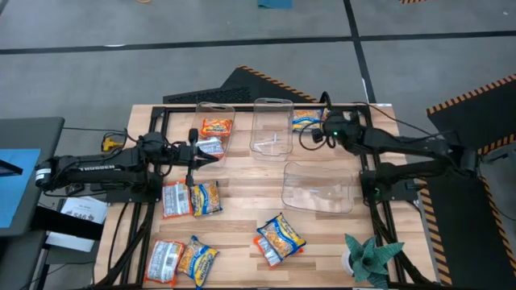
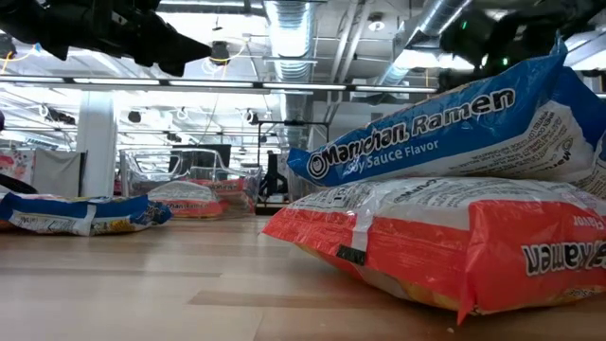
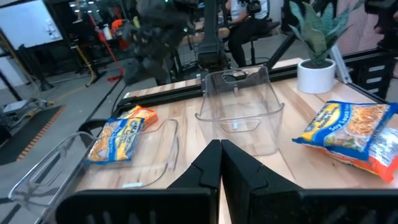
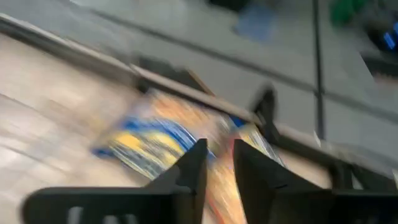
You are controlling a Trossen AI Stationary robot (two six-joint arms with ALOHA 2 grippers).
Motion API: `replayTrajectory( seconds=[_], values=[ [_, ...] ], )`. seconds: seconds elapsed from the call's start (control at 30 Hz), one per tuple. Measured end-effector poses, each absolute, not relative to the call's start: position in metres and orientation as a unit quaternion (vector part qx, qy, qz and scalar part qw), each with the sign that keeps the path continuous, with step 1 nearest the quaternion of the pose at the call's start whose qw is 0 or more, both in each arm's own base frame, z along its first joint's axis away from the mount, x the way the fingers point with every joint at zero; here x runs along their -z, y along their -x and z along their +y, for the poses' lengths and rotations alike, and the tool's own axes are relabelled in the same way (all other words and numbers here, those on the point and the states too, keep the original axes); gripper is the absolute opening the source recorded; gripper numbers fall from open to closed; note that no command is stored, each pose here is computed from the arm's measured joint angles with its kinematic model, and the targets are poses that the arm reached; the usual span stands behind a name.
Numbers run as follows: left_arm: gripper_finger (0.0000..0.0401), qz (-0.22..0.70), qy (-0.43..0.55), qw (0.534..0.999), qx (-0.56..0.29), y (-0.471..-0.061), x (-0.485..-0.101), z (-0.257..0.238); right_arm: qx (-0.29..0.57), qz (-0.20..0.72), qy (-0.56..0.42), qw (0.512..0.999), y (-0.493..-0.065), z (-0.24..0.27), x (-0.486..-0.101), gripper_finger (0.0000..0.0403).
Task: Sort Maruchan noodles
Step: Put the orange bag into the top right transparent bin
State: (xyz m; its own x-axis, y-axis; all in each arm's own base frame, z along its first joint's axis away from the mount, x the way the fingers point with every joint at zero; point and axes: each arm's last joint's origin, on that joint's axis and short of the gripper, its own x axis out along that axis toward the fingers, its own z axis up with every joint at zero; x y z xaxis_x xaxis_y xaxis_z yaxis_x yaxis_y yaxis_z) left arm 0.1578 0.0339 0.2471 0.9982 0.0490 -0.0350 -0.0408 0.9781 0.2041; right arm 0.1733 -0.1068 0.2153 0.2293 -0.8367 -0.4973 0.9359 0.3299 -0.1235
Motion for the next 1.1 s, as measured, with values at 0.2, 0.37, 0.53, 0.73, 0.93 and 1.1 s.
replayTrajectory(
  seconds=[0.2,0.37,0.53,0.73,0.93,1.1],
  values=[
    [0.0,0.021,-0.097,0.994,-0.037,-0.158,-0.247,0.035,0.636,0.289,-0.189,0.69,-0.159,-0.117,-0.189,0.0199],
    [0.0,0.021,-0.095,0.995,-0.037,-0.158,-0.247,0.035,0.629,0.311,-0.209,0.681,-0.169,-0.12,-0.173,0.0249],
    [0.0,0.021,-0.094,0.995,-0.037,-0.158,-0.247,0.035,0.635,0.352,-0.205,0.656,-0.173,-0.125,-0.153,0.0255],
    [0.0,0.021,-0.094,0.995,-0.037,-0.158,-0.247,0.035,0.651,0.388,-0.203,0.62,-0.169,-0.138,-0.135,0.0255],
    [0.0,0.021,-0.093,0.995,-0.037,-0.158,-0.247,0.035,0.648,0.411,-0.198,0.609,-0.167,-0.152,-0.122,0.0255],
    [0.0,0.021,-0.093,0.995,-0.037,-0.158,-0.247,0.035,0.627,0.422,-0.193,0.625,-0.172,-0.155,-0.115,0.0254]
  ],
)
